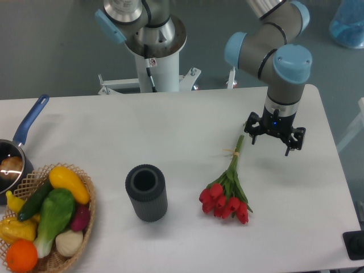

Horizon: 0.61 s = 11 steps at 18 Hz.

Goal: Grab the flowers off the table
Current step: 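Move the open gripper over the green tulip stems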

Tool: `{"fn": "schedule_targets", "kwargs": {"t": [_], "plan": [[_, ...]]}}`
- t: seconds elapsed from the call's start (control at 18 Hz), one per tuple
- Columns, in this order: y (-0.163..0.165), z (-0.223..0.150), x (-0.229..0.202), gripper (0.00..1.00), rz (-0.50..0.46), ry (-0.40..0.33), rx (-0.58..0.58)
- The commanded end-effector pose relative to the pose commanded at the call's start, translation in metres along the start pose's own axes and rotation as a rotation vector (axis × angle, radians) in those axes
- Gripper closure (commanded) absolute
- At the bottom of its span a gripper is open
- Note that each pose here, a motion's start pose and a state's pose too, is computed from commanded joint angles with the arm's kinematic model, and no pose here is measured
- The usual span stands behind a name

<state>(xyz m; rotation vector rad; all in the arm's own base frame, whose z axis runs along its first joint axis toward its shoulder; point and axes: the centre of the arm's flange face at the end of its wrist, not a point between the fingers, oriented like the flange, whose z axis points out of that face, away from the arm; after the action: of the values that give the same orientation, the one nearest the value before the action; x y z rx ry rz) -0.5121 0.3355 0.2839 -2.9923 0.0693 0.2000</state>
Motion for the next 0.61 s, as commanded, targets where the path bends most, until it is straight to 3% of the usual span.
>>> {"fn": "schedule_targets", "kwargs": {"t": [0.61], "plan": [[-0.012,0.011,0.011,0.00,0.012,0.020,0.003]]}}
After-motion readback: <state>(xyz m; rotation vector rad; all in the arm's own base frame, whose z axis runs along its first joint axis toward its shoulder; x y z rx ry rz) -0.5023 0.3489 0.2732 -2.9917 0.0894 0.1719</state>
